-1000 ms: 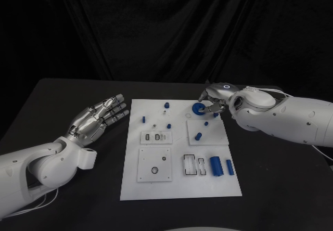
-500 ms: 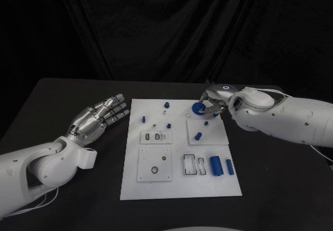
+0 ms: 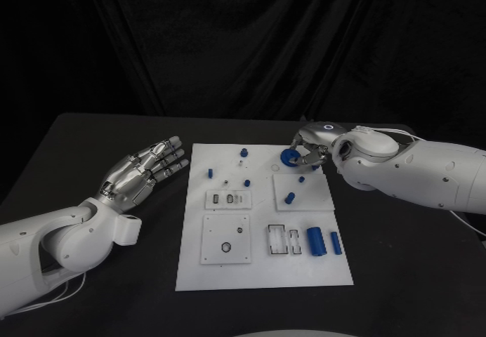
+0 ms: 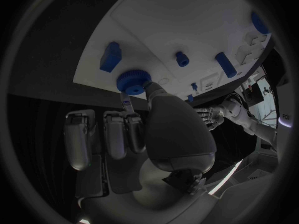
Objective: Assemble the parts on the task board
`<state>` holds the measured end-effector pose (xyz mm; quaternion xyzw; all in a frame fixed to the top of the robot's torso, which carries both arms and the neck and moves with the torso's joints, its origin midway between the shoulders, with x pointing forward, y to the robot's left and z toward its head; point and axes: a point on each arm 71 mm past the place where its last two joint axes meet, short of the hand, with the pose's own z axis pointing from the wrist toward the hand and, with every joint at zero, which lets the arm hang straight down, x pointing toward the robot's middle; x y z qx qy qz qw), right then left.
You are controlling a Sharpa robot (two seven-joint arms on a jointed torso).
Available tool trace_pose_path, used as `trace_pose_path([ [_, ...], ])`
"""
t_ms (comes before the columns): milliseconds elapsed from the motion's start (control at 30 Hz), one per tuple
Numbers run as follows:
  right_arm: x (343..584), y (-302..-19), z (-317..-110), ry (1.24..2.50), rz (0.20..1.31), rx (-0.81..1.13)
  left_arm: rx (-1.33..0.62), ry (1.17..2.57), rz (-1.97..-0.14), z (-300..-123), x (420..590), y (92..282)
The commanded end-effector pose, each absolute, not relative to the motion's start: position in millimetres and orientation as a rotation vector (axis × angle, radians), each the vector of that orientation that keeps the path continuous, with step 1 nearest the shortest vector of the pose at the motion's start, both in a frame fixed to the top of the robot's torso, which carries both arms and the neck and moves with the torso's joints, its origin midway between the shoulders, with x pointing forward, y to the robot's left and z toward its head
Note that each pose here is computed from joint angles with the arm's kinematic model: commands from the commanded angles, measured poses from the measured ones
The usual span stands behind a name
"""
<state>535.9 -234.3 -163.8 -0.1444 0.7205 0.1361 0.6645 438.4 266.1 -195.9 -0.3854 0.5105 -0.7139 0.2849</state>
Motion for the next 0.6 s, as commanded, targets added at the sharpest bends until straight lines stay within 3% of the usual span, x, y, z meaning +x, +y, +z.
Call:
trace_pose_path([
  [33, 534.5, -236.9, -172.4, 1.665, 0.281, -0.329, -0.943, 1.181, -2.009, -184.5, 436.8, 268.7],
  [600, 532.3, -238.4, -171.4, 1.647, 0.3, -0.332, -0.945, 1.183, -2.009, -184.6, 436.5, 269.0],
])
